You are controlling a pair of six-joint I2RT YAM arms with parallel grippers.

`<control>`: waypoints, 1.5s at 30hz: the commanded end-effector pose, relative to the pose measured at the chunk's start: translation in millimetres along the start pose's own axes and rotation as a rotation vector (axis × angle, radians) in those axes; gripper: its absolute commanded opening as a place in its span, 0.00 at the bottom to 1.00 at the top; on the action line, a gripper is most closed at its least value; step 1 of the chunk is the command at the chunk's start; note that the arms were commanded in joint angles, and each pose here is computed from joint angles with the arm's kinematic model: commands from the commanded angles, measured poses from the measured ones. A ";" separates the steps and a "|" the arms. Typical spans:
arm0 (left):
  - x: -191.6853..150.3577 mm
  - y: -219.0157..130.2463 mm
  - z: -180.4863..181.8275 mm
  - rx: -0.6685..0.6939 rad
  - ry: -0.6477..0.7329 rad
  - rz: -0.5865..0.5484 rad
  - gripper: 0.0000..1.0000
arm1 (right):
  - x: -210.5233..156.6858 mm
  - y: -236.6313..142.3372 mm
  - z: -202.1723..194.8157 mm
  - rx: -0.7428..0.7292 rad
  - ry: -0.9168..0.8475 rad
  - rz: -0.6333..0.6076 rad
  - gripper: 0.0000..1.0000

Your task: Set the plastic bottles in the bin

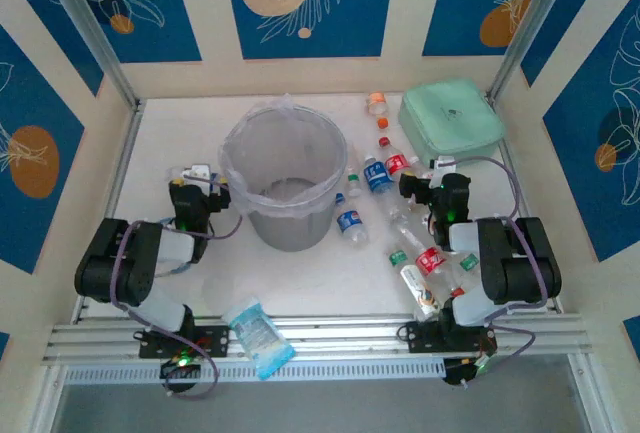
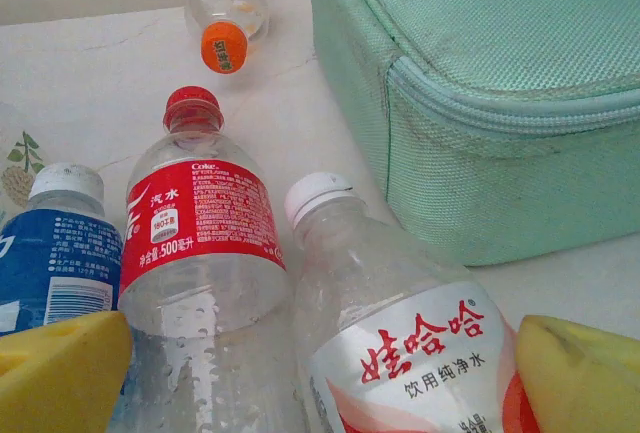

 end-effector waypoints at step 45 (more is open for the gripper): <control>42.7 -77.8 52.5 0.166 -0.328 0.272 1.00 | 116.4 -82.7 29.2 -0.268 -0.090 0.493 0.96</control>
Point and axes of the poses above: each hand's point on the last joint's axis, 136 mm out from that joint toward the fingers, its own y axis out along the fingers, its own z axis along the line the jaws close on, x = y × z, the point moved 10 cm from there along -y, back along the fingers, and after that the axes turned 13 degrees about y, right-handed, at the moved point
